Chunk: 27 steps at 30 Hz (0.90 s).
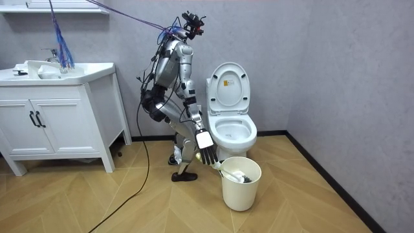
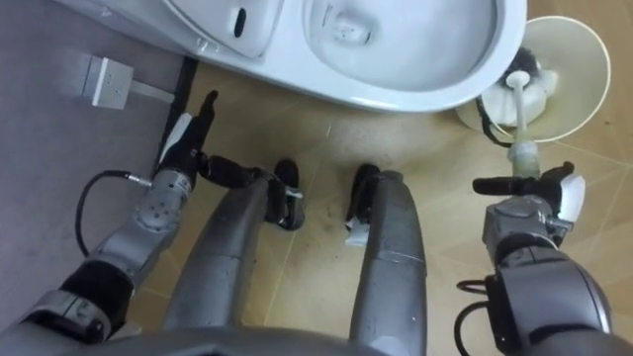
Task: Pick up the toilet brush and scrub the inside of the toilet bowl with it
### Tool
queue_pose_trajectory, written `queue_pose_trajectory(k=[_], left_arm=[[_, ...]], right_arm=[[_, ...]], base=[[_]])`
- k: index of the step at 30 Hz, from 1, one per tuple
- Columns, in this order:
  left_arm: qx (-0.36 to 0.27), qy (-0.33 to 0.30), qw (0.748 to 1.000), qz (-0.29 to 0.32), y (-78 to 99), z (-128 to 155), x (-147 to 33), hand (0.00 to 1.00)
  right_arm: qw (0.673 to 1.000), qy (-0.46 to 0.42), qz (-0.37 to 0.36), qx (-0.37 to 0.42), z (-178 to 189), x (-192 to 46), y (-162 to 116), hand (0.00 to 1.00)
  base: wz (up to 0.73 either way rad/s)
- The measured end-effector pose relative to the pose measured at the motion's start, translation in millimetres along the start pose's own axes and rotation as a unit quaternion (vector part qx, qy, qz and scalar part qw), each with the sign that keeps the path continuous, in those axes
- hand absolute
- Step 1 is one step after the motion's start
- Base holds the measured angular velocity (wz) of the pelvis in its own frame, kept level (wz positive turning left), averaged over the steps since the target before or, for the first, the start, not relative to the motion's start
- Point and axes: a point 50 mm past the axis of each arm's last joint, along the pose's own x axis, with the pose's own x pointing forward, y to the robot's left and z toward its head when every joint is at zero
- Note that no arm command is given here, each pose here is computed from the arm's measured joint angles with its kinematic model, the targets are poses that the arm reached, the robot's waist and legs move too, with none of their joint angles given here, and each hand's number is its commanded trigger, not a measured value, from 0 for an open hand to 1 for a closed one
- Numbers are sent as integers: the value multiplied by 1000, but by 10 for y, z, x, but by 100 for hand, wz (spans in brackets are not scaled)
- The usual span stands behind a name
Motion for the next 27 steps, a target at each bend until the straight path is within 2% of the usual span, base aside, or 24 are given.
queue_pose_trajectory(k=[12,13,14,15,20,27], left_arm=[[4,-5,1000,0,42,9,-31,0],[4,-2,1000,0,40,-1,-35,0],[4,0,1000,-1,35,-8,-38,0],[5,1,1000,-2,31,-9,-39,0],[10,4,1000,-14,-23,-26,-57,0],[8,-4,1000,-12,-11,-1,-72,0]], right_arm=[[1000,10,7,-28,-121,17,-59,0],[1000,10,7,-28,-124,19,-65,53],[1000,10,6,-29,-127,22,-73,96],[1000,10,5,-29,-130,24,-79,100],[999,15,-10,-35,-202,39,-153,100],[1000,12,-12,-20,-168,66,-208,100]], base=[[2],[4],[3],[5],[5],[-1]])
